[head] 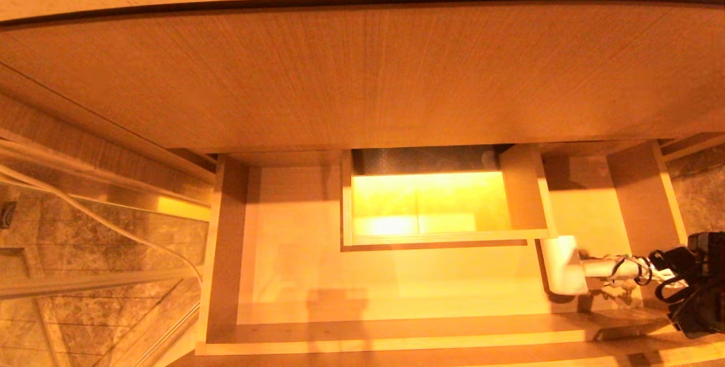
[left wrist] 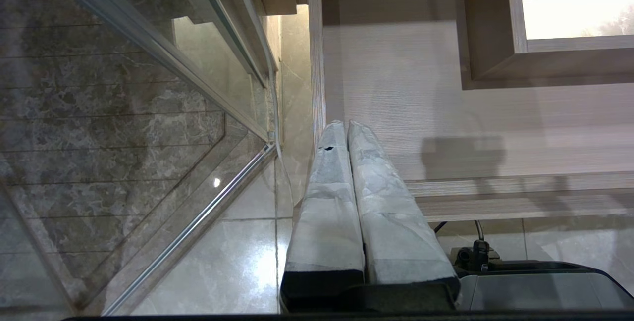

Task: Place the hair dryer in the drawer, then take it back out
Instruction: Put it into the drawer

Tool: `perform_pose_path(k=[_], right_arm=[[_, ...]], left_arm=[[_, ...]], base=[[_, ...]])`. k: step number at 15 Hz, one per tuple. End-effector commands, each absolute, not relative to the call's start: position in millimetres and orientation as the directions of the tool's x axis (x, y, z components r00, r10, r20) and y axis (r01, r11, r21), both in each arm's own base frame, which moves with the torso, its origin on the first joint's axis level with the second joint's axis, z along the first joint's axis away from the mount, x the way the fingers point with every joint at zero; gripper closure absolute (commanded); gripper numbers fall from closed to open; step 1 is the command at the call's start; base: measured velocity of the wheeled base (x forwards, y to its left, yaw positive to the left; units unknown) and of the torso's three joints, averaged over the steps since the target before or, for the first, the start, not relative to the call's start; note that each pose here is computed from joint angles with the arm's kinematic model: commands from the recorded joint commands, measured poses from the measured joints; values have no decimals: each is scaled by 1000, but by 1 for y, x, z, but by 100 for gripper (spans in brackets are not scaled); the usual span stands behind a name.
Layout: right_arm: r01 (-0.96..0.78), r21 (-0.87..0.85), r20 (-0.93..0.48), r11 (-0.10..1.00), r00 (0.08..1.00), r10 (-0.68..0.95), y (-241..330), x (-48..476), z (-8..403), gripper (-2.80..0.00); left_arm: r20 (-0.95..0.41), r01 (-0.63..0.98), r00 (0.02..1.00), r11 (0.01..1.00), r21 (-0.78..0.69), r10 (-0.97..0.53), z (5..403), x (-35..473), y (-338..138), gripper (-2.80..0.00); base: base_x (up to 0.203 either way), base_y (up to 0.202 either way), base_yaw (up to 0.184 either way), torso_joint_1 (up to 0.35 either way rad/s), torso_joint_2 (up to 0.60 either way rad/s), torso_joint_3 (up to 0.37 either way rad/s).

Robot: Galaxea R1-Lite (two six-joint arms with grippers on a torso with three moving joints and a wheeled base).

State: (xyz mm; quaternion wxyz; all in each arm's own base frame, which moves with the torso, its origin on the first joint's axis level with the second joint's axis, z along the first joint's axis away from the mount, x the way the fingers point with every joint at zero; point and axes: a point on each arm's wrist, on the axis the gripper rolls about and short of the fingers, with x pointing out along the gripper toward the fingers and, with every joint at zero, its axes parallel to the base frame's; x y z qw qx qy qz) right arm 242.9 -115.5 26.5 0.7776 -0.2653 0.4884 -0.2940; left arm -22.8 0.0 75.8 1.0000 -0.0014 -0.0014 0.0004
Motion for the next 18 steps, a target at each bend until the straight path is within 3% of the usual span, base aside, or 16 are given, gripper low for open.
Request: perform_pose_path(k=[1, 5, 6, 7, 14, 18], right_arm=[[198, -699, -606, 687, 346, -717, -120, 254, 18, -280], [209, -700, -596, 683, 357, -719, -125, 266, 16, -280], [209, -697, -596, 686, 362, -717, -126, 267, 17, -78], [207, -696, -599, 688, 362, -714, -126, 267, 16, 0], [215, -699, -585, 682, 375, -719, -125, 271, 18, 0], [212, -700, -562, 682, 427, -709, -115, 281, 25, 0]], left_arm=[[3, -2, 1000, 1000, -3, 2, 76, -23, 0, 0], [3, -2, 1000, 1000, -3, 2, 76, -23, 0, 0], [3, -2, 1000, 1000, -3, 2, 76, -23, 0, 0], [3, -2, 1000, 1000, -3, 2, 76, -23, 0, 0], [3, -2, 1000, 1000, -3, 2, 76, -23, 0, 0], [3, -2, 1000, 1000, -3, 2, 76, -23, 0, 0]], base=[[0, 0, 0, 0, 0, 0], [0, 0, 0, 0, 0, 0], [0, 0, 0, 0, 0, 0], [0, 0, 0, 0, 0, 0], [0, 0, 0, 0, 0, 0], [0, 0, 0, 0, 0, 0]])
